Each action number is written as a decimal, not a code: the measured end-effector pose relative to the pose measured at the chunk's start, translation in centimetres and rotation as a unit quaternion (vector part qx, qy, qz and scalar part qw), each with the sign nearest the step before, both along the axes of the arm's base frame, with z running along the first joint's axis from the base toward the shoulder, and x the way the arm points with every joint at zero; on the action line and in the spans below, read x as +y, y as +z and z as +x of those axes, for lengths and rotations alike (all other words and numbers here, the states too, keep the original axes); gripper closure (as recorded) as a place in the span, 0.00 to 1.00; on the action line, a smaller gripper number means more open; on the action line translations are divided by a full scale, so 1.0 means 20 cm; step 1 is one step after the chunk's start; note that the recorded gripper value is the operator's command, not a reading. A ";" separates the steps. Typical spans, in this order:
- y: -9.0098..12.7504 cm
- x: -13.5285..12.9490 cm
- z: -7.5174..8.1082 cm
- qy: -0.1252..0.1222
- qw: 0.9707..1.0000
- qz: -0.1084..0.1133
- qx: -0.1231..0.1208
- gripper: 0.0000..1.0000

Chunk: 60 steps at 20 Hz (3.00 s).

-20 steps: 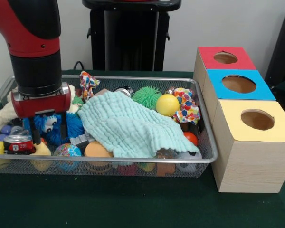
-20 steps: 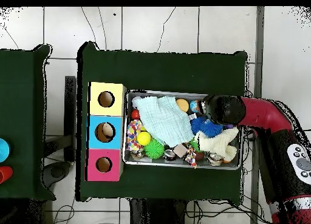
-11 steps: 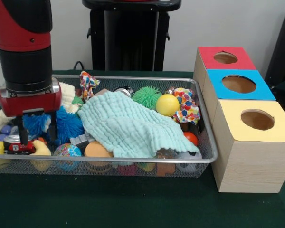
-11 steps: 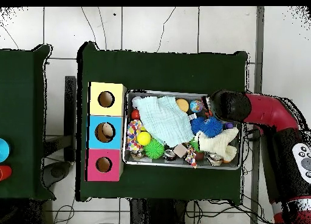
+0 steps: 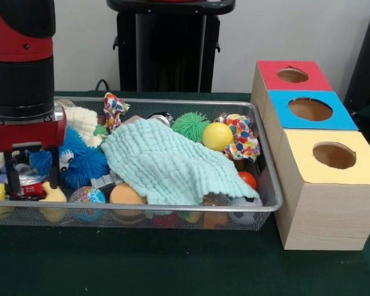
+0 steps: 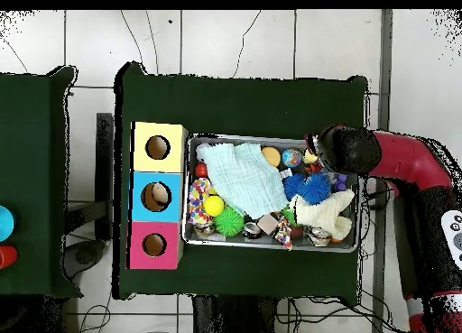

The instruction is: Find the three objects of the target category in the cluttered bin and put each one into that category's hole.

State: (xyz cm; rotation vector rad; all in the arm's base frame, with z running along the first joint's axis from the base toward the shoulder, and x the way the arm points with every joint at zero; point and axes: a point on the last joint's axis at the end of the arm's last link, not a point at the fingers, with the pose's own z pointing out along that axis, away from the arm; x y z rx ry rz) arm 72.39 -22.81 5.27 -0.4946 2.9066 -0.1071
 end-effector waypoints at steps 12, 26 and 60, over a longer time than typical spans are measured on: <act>0.03 -0.02 0.17 -0.006 1.000 -0.010 -0.029 0.00; -0.06 -0.01 0.19 -0.015 1.000 0.004 -0.027 0.00; 0.02 -0.07 -0.26 -0.029 0.997 0.041 0.053 0.00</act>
